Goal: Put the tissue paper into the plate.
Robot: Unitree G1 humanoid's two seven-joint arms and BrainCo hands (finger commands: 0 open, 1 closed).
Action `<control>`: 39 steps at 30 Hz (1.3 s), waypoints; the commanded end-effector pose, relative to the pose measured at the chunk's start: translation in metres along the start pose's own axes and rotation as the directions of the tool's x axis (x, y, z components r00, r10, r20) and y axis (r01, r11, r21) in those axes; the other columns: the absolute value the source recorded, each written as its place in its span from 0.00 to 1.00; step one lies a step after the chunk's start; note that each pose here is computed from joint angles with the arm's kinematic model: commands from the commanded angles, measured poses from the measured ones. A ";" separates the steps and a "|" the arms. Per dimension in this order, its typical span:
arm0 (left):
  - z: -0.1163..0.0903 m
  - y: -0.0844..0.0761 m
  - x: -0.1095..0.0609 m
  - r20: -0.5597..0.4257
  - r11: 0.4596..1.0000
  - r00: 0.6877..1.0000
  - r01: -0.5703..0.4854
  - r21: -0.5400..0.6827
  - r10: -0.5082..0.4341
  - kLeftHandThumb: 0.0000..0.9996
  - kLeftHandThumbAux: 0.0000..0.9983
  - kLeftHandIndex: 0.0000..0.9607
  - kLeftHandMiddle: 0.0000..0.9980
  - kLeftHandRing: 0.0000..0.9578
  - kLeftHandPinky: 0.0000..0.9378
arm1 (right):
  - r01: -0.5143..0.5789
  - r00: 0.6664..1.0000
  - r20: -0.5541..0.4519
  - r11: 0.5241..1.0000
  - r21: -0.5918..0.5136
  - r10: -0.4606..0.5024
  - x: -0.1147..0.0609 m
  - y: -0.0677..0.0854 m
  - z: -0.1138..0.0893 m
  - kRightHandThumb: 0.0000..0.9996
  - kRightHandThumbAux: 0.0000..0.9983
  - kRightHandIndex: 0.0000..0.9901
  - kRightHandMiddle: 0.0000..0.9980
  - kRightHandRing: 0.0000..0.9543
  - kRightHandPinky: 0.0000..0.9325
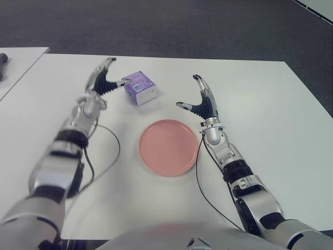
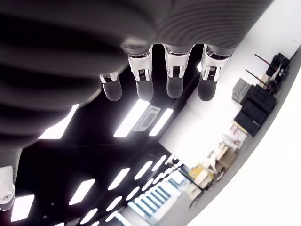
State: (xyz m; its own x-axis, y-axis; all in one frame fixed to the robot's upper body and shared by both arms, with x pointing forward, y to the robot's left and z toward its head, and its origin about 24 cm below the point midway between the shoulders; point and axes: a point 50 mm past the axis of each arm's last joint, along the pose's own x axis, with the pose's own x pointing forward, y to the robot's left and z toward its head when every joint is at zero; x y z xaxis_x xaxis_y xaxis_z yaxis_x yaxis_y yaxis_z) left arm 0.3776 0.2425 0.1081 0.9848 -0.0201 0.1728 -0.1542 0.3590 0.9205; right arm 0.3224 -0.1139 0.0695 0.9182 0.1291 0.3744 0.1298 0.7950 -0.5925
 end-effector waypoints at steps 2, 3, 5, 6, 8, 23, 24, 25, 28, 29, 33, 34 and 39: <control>-0.003 -0.011 -0.001 0.041 0.931 0.996 0.057 0.360 -0.077 0.06 0.46 0.00 0.00 0.00 0.00 | -0.011 1.000 -0.019 1.000 -0.008 0.011 -0.002 0.004 -0.001 0.14 0.51 0.00 0.00 0.00 0.00; -0.003 -0.011 0.000 0.048 0.922 0.996 0.054 0.384 -0.078 0.06 0.46 0.00 0.00 0.00 0.00 | -0.011 1.000 -0.019 1.000 -0.008 0.010 -0.002 0.004 -0.001 0.14 0.51 0.00 0.00 0.00 0.00; -0.002 -0.012 0.000 0.067 0.887 0.994 0.048 0.459 -0.088 0.07 0.47 0.00 0.00 0.00 0.00 | -0.010 1.000 -0.018 1.000 -0.008 0.010 -0.003 0.004 -0.001 0.14 0.51 0.00 0.00 0.00 0.00; -0.002 -0.013 0.000 0.076 0.867 0.992 0.048 0.497 -0.099 0.07 0.47 0.00 0.00 0.00 0.00 | -0.010 1.000 -0.018 1.000 -0.008 0.010 -0.003 0.004 -0.001 0.14 0.51 0.00 0.00 0.00 0.00; -0.002 -0.015 -0.001 0.088 0.831 0.988 0.055 0.554 -0.124 0.07 0.47 0.00 0.00 0.00 0.00 | -0.010 1.000 -0.017 1.000 -0.008 0.010 -0.004 0.004 -0.001 0.14 0.51 0.00 0.00 0.00 0.00; -0.010 -0.032 -0.009 0.070 0.587 0.941 0.148 0.796 -0.332 0.06 0.46 0.00 0.00 0.00 0.00 | -0.010 1.000 -0.015 1.000 -0.007 0.010 -0.006 0.007 0.002 0.14 0.51 0.00 0.00 0.00 0.00; -0.010 -0.034 -0.010 0.066 0.576 0.937 0.155 0.803 -0.344 0.06 0.46 0.00 0.00 0.00 0.00 | -0.010 1.000 -0.015 1.000 -0.007 0.010 -0.006 0.007 0.002 0.14 0.51 0.00 0.00 0.00 0.00; -0.011 -0.035 -0.011 0.062 0.569 0.934 0.160 0.807 -0.352 0.06 0.47 0.00 0.00 0.00 0.00 | -0.010 1.000 -0.015 1.000 -0.007 0.010 -0.006 0.007 0.002 0.14 0.51 0.00 0.00 0.00 0.00; -0.012 -0.040 -0.015 0.055 0.554 0.927 0.173 0.814 -0.370 0.05 0.47 0.00 0.00 0.00 0.00 | -0.010 1.000 -0.015 1.000 -0.007 0.010 -0.006 0.008 0.003 0.14 0.51 0.00 0.00 0.00 0.00; -0.013 -0.042 -0.016 0.054 0.549 0.924 0.176 0.817 -0.378 0.05 0.47 0.00 0.00 0.00 0.00 | -0.010 1.000 -0.015 1.000 -0.007 0.010 -0.006 0.008 0.003 0.14 0.51 0.00 0.00 0.00 0.00; -0.014 -0.046 -0.020 0.056 0.532 0.917 0.178 0.828 -0.395 0.05 0.48 0.00 0.00 0.00 0.00 | -0.011 1.000 -0.016 1.000 -0.007 0.011 -0.006 0.009 0.003 0.14 0.51 0.00 0.00 0.00 0.00; -0.014 -0.047 -0.020 0.058 0.527 0.915 0.178 0.831 -0.400 0.05 0.49 0.00 0.00 0.00 0.00 | -0.011 1.000 -0.016 1.000 -0.008 0.011 -0.006 0.010 0.003 0.14 0.51 0.00 0.00 0.00 0.00; -0.014 -0.051 -0.023 0.071 0.514 0.906 0.171 0.840 -0.417 0.04 0.49 0.00 0.00 0.00 0.00 | -0.011 1.000 -0.016 1.000 -0.008 0.011 -0.007 0.010 0.003 0.14 0.51 0.00 0.00 0.00 0.00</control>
State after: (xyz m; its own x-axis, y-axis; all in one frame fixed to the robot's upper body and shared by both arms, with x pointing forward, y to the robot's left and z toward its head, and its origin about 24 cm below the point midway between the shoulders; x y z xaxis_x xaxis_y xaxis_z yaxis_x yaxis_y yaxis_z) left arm 0.3713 0.2387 0.0667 0.9623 -0.2237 -0.1548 -0.0041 -0.5811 0.8138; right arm 0.3190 -0.1040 0.0699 0.9137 0.1408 0.3812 0.1272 0.7919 -0.5973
